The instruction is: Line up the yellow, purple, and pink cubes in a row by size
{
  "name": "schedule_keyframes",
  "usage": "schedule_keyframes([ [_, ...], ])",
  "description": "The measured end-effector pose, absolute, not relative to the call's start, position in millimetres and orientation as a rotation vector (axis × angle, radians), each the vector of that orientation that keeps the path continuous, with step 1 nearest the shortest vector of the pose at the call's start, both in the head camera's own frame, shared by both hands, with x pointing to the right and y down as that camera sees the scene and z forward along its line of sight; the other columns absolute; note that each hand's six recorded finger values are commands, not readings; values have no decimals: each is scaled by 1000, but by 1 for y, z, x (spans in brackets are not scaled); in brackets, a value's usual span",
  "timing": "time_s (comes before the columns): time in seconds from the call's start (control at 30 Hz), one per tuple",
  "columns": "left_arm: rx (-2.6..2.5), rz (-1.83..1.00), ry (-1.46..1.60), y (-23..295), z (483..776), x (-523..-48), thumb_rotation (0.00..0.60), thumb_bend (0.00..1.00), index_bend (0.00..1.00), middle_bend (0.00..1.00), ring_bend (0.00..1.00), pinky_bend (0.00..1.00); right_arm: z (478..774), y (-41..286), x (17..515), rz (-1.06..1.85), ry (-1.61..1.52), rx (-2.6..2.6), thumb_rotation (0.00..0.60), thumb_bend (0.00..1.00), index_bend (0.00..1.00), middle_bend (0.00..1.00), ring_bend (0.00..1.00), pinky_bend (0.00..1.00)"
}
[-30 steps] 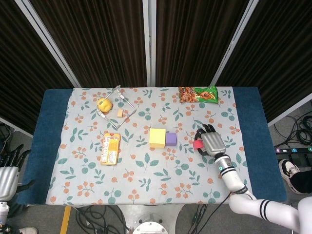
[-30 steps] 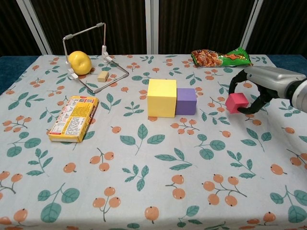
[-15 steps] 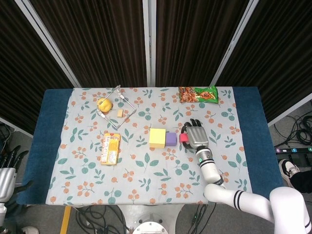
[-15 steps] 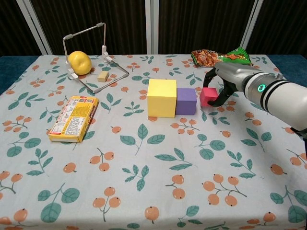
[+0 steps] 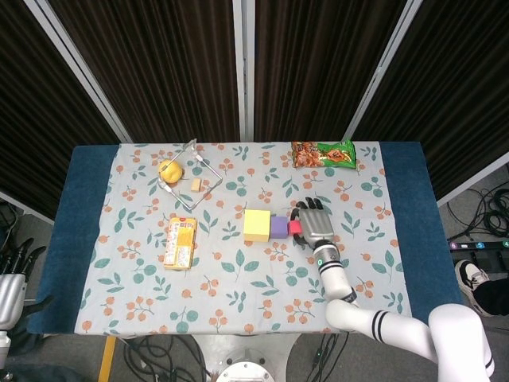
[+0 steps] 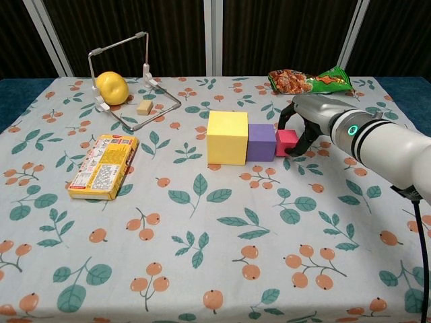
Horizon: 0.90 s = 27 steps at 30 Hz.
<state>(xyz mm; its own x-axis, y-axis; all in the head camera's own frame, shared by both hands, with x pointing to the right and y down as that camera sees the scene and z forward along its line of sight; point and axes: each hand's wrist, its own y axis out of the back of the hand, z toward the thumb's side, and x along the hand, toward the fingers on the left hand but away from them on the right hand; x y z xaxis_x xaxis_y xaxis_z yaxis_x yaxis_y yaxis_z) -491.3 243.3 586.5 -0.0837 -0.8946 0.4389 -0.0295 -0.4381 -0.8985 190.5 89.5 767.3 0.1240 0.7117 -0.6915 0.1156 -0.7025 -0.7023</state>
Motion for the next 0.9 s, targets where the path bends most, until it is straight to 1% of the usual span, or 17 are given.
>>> schedule_keyframes([
  [0.07, -1503, -1603, 1032, 243, 587, -491, 600, 40, 207, 155, 141, 188, 768, 90, 190, 1618, -795, -1924, 600, 203, 452, 162, 14, 6],
  [0.17, -1503, -1605, 1033, 244, 587, -492, 600, 40, 207, 155, 141, 188, 768, 90, 189, 1621, -793, -1926, 600, 166, 433, 161, 12, 5],
  [0.6, -1501, -1610, 1039, 246, 586, -494, 600, 41, 207, 155, 141, 188, 768, 88, 192, 1632, -804, -1923, 600, 132, 309, 148, 12, 5],
  [0.8, -1499, -1620, 1042, 249, 586, -496, 600, 40, 207, 155, 141, 188, 757, 84, 206, 1621, -769, -1905, 600, 125, 236, 110, 0, 5],
  [0.9, -1500, -1622, 1041, 249, 586, -496, 600, 40, 207, 155, 141, 188, 746, 76, 220, 1624, -751, -1866, 600, 122, 229, 106, 0, 5],
])
